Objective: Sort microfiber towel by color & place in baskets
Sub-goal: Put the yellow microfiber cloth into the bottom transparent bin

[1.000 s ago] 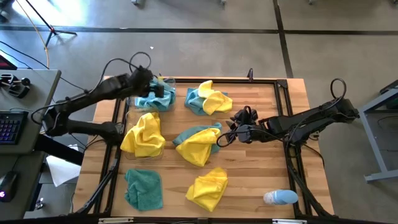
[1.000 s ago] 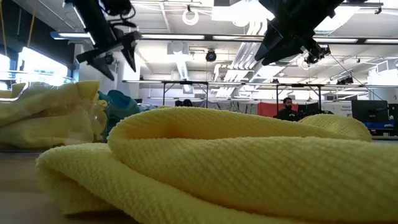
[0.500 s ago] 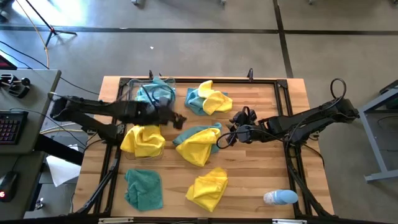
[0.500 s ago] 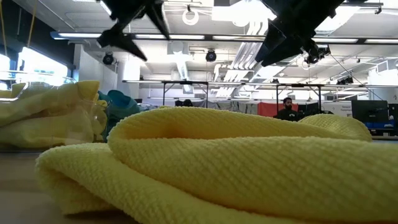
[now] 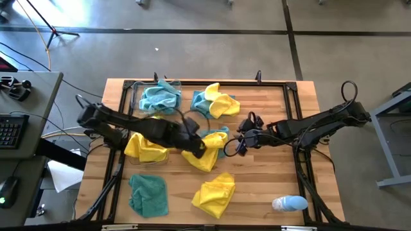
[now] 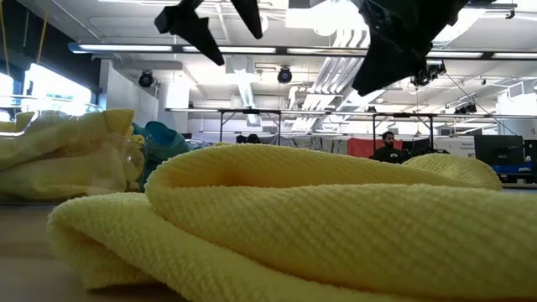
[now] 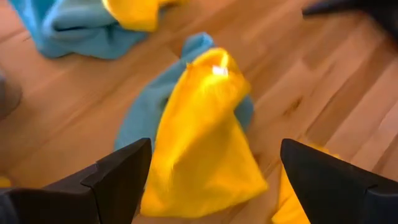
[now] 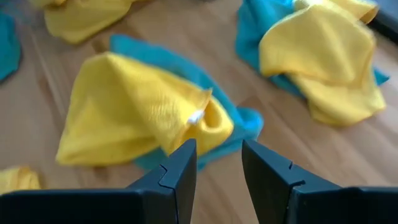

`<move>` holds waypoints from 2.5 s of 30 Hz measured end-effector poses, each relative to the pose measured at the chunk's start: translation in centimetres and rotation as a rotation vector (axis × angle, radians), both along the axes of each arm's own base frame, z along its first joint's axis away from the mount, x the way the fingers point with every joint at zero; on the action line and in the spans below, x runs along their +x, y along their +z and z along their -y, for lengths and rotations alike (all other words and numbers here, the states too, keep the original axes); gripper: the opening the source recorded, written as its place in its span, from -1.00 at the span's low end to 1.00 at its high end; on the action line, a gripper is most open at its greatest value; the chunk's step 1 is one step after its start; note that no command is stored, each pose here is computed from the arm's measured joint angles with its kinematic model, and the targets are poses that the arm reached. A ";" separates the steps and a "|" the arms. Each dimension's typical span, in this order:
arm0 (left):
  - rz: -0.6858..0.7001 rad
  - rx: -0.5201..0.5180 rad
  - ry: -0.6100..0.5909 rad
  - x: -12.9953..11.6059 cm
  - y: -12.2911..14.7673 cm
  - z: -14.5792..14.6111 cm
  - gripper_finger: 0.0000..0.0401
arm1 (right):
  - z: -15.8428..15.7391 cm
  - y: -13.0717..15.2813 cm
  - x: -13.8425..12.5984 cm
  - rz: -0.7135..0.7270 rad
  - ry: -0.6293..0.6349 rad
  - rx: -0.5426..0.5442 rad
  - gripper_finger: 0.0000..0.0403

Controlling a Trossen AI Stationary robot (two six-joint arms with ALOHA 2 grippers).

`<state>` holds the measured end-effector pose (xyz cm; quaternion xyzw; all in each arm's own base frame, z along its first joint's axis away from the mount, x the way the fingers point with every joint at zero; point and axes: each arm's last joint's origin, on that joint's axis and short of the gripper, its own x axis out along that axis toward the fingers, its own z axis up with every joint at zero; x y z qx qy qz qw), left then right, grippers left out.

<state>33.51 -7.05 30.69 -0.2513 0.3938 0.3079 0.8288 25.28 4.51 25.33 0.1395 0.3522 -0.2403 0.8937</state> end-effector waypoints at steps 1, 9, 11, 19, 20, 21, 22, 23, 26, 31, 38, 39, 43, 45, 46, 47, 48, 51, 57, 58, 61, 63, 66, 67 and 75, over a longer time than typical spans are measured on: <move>-0.024 0.011 -0.031 0.5 -0.2 0.3 0.73 | 0.0 -0.1 -0.1 -0.012 0.009 0.013 -0.38; -0.193 0.142 -0.241 3.6 -3.7 1.5 0.73 | -0.4 -0.8 -1.0 -0.116 0.016 0.100 -0.38; -0.234 0.154 -0.271 4.2 -4.7 1.3 0.73 | -0.8 -0.8 -1.2 -0.129 0.021 0.103 -0.38; -0.371 0.127 -0.420 5.8 -8.1 0.0 0.73 | -2.4 -0.8 -1.7 -0.122 0.049 0.079 -0.38; -0.386 0.131 -0.423 6.0 -8.5 -0.4 0.73 | -2.6 -0.8 -1.8 -0.117 0.046 0.077 -0.38; -0.400 0.134 -0.424 6.2 -9.0 -0.8 0.73 | -2.8 -0.8 -1.8 -0.113 0.045 0.073 -0.38; -0.413 0.134 -0.422 6.4 -9.4 -1.2 0.72 | -2.9 -0.8 -1.9 -0.111 0.048 0.066 -0.38; -0.427 0.128 -0.425 6.6 -9.8 -1.6 0.71 | -3.1 -0.8 -2.0 -0.110 0.051 0.059 -0.38; -0.463 0.099 -0.422 7.0 -11.0 -2.8 0.63 | -3.5 -0.8 -2.1 -0.108 0.062 0.051 -0.38; -0.492 0.080 -0.378 7.4 -12.2 -3.9 0.38 | -3.7 -0.8 -2.2 -0.110 0.073 0.048 -0.38; -0.453 0.082 -0.384 6.9 -10.8 -2.7 -0.36 | -3.7 -0.8 -2.2 -0.110 0.070 0.040 -0.38; -0.438 0.085 -0.390 6.7 -10.2 -2.5 -0.50 | -3.7 -0.8 -2.2 -0.107 0.065 0.031 -0.38; -0.369 0.082 -0.397 5.9 -7.8 -1.6 -0.94 | -3.5 -0.7 -2.2 -0.091 0.041 -0.006 -0.38; -0.315 0.082 -0.395 5.2 -5.9 -1.5 -0.93 | -3.5 -0.7 -2.2 -0.082 0.025 -0.028 -0.38; -0.285 0.085 -0.397 4.7 -4.8 -1.4 -0.92 | -3.4 -0.7 -2.2 -0.078 0.019 -0.039 -0.38; -0.255 0.091 -0.397 4.3 -3.8 -1.4 -0.93 | -3.4 -0.7 -2.2 -0.074 0.013 -0.048 -0.38; -0.225 0.094 -0.398 3.9 -2.8 -1.4 -0.95 | -3.4 -0.6 -2.2 -0.071 0.008 -0.055 -0.38; -0.171 0.114 -0.393 3.0 -1.0 -1.5 -0.99 | -3.3 -0.6 -2.1 -0.070 0.002 -0.057 -0.38; -0.101 0.148 -0.383 3.5 -0.5 -1.7 -0.90 | -3.3 -0.6 -2.1 -0.061 -0.003 -0.051 -0.38; -0.100 0.153 -0.390 3.7 -0.7 -1.7 -0.87 | -3.3 -0.6 -2.1 -0.058 -0.009 -0.045 -0.38; -0.117 0.140 -0.396 4.4 -1.6 -2.0 -0.76 | -3.3 -0.6 -2.1 -0.048 -0.031 -0.025 -0.38; -0.134 0.125 -0.403 4.9 -2.3 -2.5 -0.65 | -3.3 -0.6 -2.1 -0.042 -0.044 -0.013 -0.38; -0.186 0.132 -0.424 5.7 -3.9 -3.1 -0.47 | -3.3 -0.6 -2.1 -0.029 -0.068 0.008 -0.38; -0.211 0.135 -0.430 6.0 -4.6 -3.3 -0.41 | -3.3 -0.6 -2.1 -0.026 -0.076 0.016 -0.38; -0.413 -0.045 -0.571 7.8 -11.4 -3.8 -0.18 | -3.4 -0.7 -2.1 0.009 -0.154 0.118 -0.38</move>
